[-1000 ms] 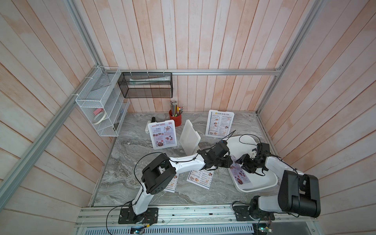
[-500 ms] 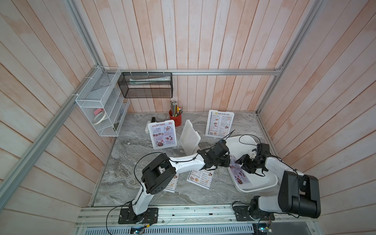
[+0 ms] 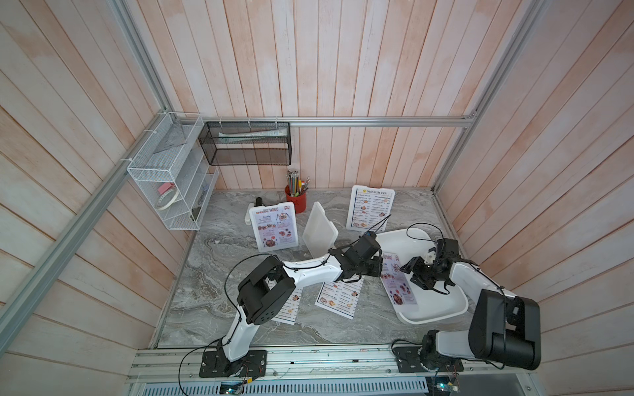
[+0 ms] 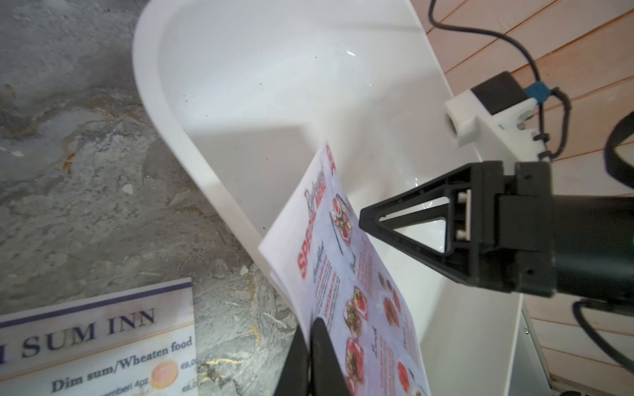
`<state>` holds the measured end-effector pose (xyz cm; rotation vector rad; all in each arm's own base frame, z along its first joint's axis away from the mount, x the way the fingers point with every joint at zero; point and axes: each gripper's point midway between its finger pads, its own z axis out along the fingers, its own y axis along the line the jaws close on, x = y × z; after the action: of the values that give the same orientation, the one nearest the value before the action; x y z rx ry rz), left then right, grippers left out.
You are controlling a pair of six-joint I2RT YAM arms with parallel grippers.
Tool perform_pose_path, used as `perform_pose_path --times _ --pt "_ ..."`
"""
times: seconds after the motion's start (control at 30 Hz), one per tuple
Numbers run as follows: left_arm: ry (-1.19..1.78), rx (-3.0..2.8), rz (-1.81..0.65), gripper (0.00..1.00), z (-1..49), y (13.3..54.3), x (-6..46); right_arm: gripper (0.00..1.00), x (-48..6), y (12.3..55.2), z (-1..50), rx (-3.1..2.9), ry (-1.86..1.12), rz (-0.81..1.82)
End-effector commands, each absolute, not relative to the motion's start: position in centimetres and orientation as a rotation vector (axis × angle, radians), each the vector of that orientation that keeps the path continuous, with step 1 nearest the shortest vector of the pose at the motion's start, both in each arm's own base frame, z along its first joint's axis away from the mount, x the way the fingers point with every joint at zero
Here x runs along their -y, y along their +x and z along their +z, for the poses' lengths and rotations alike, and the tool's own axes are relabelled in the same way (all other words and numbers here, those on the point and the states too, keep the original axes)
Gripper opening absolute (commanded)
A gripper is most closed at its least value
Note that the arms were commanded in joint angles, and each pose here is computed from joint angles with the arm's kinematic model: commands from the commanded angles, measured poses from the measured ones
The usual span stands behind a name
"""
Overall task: Replace the menus in the menu holders
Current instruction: Pick up the menu from the storage box.
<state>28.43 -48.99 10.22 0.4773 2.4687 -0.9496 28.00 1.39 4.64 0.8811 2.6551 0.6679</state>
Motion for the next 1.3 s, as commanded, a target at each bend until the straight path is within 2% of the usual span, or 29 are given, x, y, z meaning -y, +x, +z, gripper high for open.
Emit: perform_pose_path --times 0.0,0.23,0.37,0.5,0.57,0.63,0.73,0.83,1.07,1.27 --pt "0.557 -2.446 -0.962 0.07 11.3 28.3 48.9 0.62 -0.4 28.6 5.6 -2.64 0.847 0.61" --pt "0.58 -2.439 -0.983 0.08 11.4 28.7 49.1 0.58 -1.7 28.3 4.2 -2.652 0.832 0.716" --pt "0.581 -2.435 -1.003 0.13 11.4 28.7 49.4 0.56 -2.3 27.5 3.9 -2.65 0.835 0.761" --pt "0.559 -2.426 -1.007 0.31 12.0 28.9 49.4 0.55 -2.8 26.9 3.7 -2.64 0.849 0.796" --pt "0.546 -2.42 -0.999 0.45 12.7 29.0 49.1 0.54 -3.0 26.6 3.5 -2.645 0.854 0.812" --pt "0.535 -2.423 -0.976 0.54 13.3 28.8 48.6 0.54 -3.1 26.5 3.3 -2.646 0.86 0.814" --pt "0.519 -2.455 -0.916 0.6 13.5 27.9 47.7 0.54 -3.0 26.4 3.2 -2.649 0.863 0.807" --pt "0.512 -2.462 -0.923 0.59 13.9 25.8 47.3 0.53 -2.9 26.5 3.1 -2.651 0.867 0.795" --pt "0.562 -2.419 -1.134 0.43 16.4 20.4 48.7 0.51 -2.6 26.6 3.1 -2.65 0.87 0.773" --pt "0.566 -2.436 -1.172 0.37 15.2 19.4 49.6 0.51 -2.5 26.5 2.9 -2.652 0.876 0.766"
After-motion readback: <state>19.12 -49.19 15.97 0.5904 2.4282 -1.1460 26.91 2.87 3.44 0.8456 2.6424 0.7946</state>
